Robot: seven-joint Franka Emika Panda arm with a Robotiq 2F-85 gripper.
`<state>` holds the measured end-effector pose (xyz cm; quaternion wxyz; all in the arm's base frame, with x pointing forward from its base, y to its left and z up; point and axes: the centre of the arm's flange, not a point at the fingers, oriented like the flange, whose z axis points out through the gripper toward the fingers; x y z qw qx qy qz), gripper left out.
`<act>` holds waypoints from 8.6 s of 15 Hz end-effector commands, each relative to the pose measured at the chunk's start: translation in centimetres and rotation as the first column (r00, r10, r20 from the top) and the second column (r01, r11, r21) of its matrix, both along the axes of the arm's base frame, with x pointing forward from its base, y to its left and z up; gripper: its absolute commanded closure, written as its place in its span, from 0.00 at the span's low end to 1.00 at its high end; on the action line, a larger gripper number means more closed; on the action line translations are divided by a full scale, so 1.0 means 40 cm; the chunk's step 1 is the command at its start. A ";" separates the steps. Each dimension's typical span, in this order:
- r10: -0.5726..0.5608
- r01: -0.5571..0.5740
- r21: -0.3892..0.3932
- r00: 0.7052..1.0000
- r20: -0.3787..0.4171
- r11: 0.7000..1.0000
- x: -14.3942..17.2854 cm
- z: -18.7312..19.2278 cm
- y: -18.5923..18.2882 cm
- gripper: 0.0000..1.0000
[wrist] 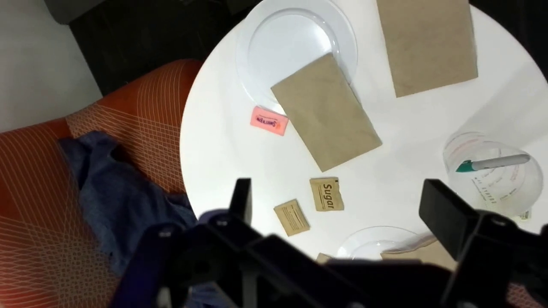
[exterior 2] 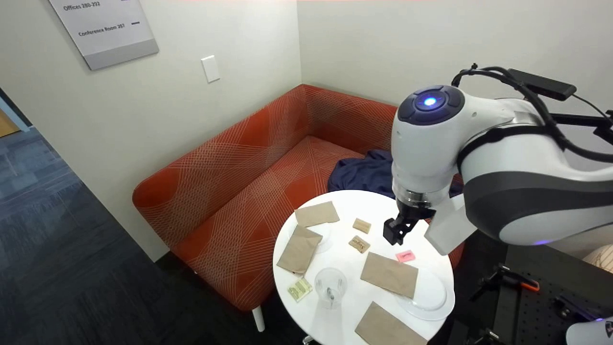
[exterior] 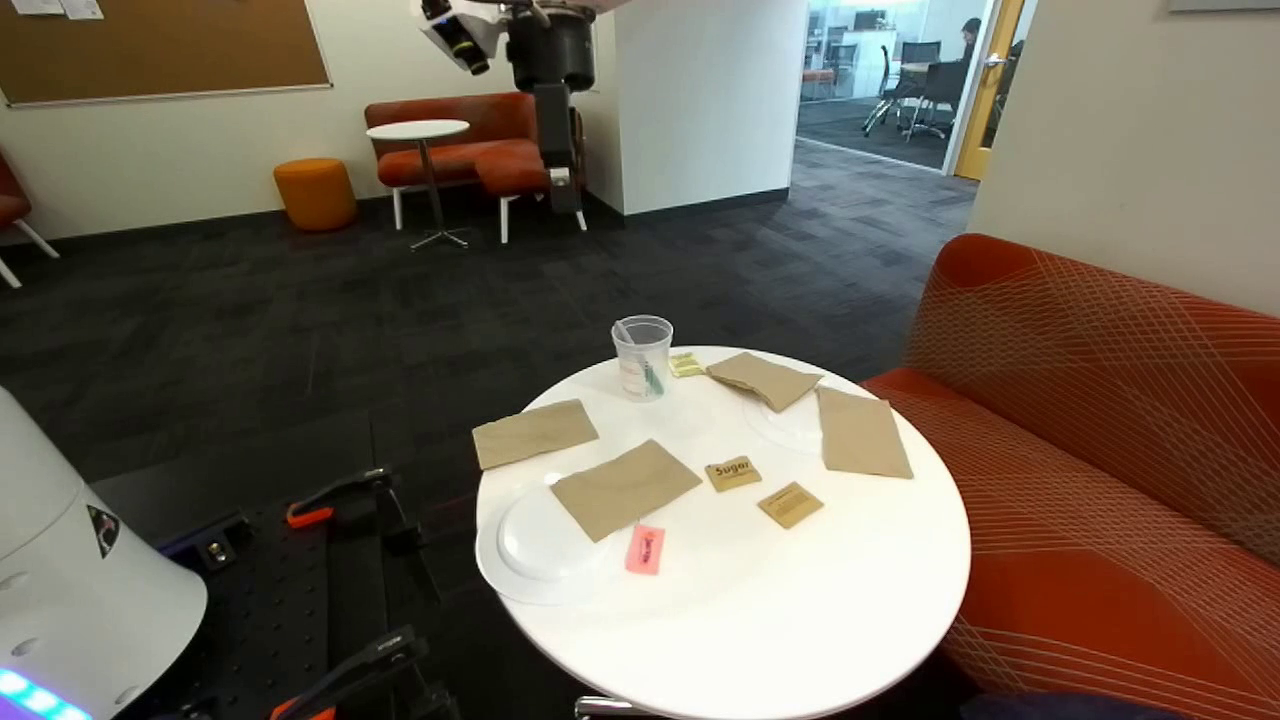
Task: Pick the marker from the cup and put it on the table
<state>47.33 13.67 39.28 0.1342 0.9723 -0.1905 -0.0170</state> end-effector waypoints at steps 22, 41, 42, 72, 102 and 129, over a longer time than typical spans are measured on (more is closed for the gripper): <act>-0.239 0.238 0.323 0.970 -0.037 0.916 0.260 -0.260 0.130 0.00; -0.256 0.271 0.375 0.962 -0.092 0.886 0.320 -0.373 0.121 0.00; -0.253 0.269 0.368 0.963 -0.093 0.890 0.320 -0.375 0.121 0.00; -0.254 0.286 0.328 0.957 -0.139 0.900 0.324 -0.492 0.118 0.49; -0.361 0.367 0.312 0.929 -0.079 0.876 0.352 -0.580 0.141 0.56; -0.408 0.432 0.351 0.901 -0.145 0.830 0.350 -0.559 0.132 0.97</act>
